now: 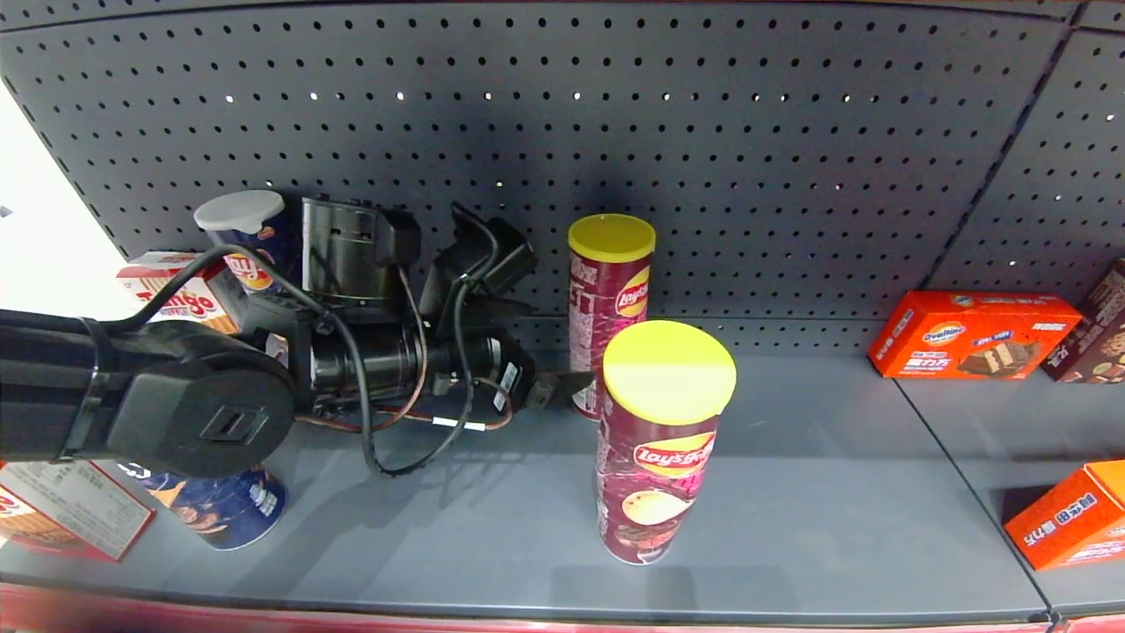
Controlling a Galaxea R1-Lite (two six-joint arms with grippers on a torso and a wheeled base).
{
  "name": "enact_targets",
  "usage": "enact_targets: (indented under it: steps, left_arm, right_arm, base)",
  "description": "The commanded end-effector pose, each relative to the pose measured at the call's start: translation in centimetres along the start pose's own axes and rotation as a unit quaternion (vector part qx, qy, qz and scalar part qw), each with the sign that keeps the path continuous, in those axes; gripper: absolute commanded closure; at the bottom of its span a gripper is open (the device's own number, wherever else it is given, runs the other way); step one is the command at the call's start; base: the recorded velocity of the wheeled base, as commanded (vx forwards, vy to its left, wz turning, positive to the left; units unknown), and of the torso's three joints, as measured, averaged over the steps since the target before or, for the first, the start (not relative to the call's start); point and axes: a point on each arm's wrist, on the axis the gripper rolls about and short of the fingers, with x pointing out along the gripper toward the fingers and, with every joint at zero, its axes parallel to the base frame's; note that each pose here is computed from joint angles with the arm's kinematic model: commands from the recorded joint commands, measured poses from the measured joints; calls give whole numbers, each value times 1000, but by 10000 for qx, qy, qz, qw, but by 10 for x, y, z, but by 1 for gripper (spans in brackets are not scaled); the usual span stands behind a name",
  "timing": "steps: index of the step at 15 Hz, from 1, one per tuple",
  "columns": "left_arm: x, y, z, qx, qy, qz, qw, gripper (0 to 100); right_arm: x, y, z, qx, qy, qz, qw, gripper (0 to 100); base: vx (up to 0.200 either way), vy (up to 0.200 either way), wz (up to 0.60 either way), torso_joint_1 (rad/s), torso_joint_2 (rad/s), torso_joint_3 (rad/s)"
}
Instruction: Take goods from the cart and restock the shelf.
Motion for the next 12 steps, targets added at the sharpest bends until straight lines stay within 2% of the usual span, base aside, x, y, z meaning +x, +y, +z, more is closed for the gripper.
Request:
enact_targets:
  steps: [1,3,6,9,12]
  left_arm:
    - [-2,-2,2,-4,-31,-3,10000,0]
    - [7,-2,-3,-29,70,-3,10000,0]
    - [13,2,-4,-51,212,419,9989,0]
    - [17,6,-6,-298,254,582,9975,0]
    - [20,8,-6,-409,266,738,9961,0]
  right_arm:
    - [0,0,0,-1,7,2,10000,0]
    - [0,0,0,-1,7,2,10000,0]
    - [0,0,0,-1,7,2,10000,0]
    - [0,0,0,-1,15,2,10000,0]
    - [0,0,0,-1,7,2,10000,0]
  base:
    - [0,0,0,0,0,0]
    - [0,0,0,0,0,0]
    - [0,0,0,0,0,0]
    - [0,0,0,0,0,0]
    - [0,0,0,0,0,0]
